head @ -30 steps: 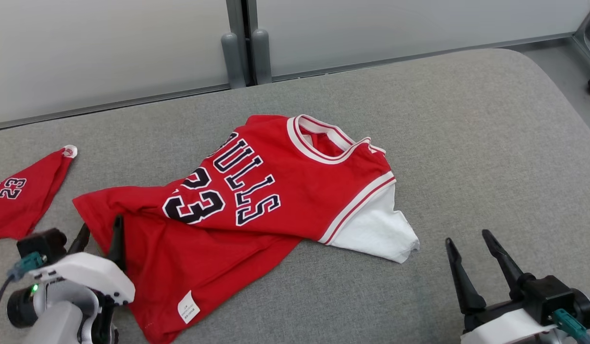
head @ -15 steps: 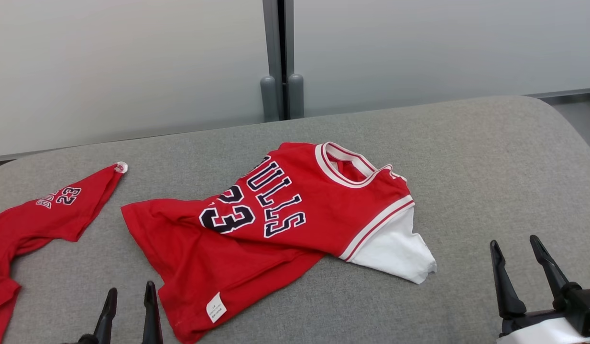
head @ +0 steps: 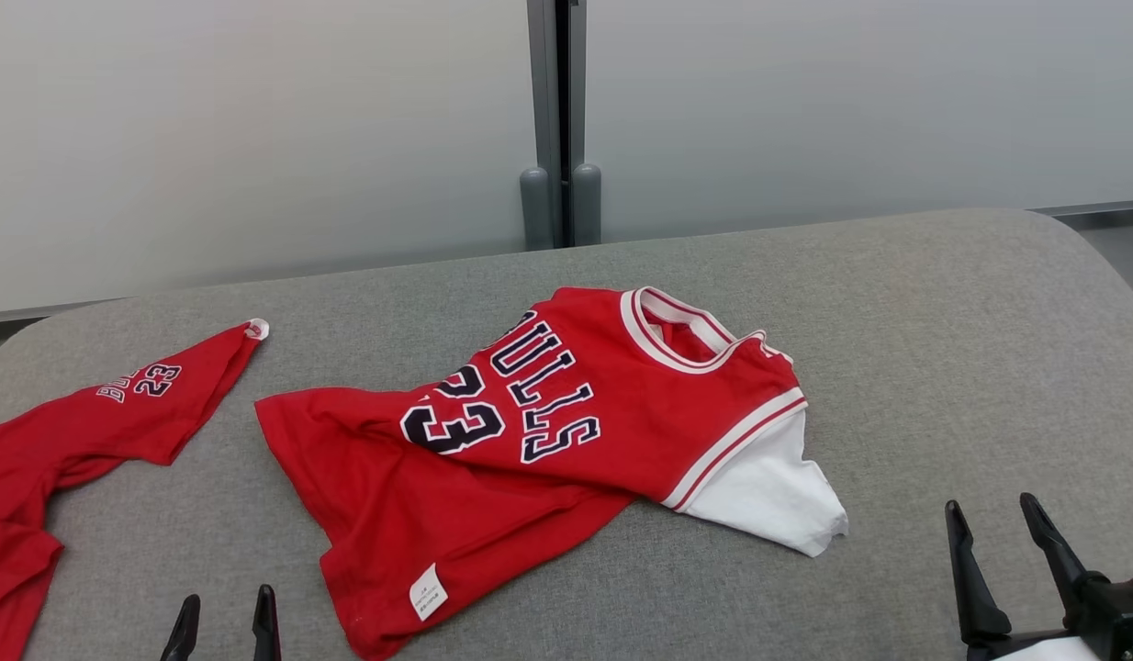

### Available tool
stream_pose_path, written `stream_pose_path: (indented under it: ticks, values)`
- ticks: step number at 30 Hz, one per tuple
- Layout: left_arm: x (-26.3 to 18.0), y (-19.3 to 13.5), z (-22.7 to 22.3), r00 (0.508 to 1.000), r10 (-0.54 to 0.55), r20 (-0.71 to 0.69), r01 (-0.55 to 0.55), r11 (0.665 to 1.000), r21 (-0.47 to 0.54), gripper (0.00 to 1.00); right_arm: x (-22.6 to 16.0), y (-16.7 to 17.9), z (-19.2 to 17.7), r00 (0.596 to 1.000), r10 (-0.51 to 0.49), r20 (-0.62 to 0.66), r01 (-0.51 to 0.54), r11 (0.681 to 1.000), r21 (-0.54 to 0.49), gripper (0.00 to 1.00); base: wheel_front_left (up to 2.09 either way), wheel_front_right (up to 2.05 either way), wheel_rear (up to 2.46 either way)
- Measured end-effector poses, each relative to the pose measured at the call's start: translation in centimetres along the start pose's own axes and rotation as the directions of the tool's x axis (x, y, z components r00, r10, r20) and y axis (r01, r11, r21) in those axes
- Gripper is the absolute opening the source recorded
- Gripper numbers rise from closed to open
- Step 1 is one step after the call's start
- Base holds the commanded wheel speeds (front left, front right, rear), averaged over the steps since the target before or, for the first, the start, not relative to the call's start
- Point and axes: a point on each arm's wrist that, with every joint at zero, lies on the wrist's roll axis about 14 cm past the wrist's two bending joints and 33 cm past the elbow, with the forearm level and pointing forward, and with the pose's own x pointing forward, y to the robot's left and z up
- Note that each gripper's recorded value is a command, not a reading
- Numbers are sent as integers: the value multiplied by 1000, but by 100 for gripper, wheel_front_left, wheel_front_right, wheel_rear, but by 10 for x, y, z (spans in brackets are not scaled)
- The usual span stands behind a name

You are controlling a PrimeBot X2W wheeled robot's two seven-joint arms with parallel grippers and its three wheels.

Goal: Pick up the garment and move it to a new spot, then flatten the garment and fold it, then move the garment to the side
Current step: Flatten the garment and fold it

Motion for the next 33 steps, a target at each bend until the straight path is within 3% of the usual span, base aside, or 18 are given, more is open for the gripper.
stream_pose_path:
  ticks: [8, 12, 17, 22, 27, 33]
  values:
    - [1, 1, -2, 1000, 4, -6, -4, 1000, -23, 100, 6, 21, 0, 998, 63, 0, -63, 998, 1, 100, 0, 0, 0]
    - [-6, -18, -38, 992, -50, -119, 41, 996, -74, 100, 14, 33, -23, 990, 117, -78, -119, 993, -17, 100, 0, 0, 0]
    - [5, -47, -63, 961, -138, -241, 98, 980, -173, 100, 40, 41, -55, 955, 171, -244, -190, 980, -60, 100, 0, 0, 0]
    - [15, -52, -77, 939, -148, -309, 81, 972, -220, 100, 56, 58, -85, 901, 224, -372, -262, 964, -54, 100, 0, 0, 0]
    - [15, -50, -94, 914, -140, -380, 46, 968, -246, 100, 61, 79, -109, 846, 284, -451, -327, 945, -19, 100, 0, 0, 0]
    - [15, -46, -103, 903, -121, -412, 14, 967, -254, 100, 67, 82, -116, 836, 303, -458, -343, 939, -4, 100, 0, 0, 0]
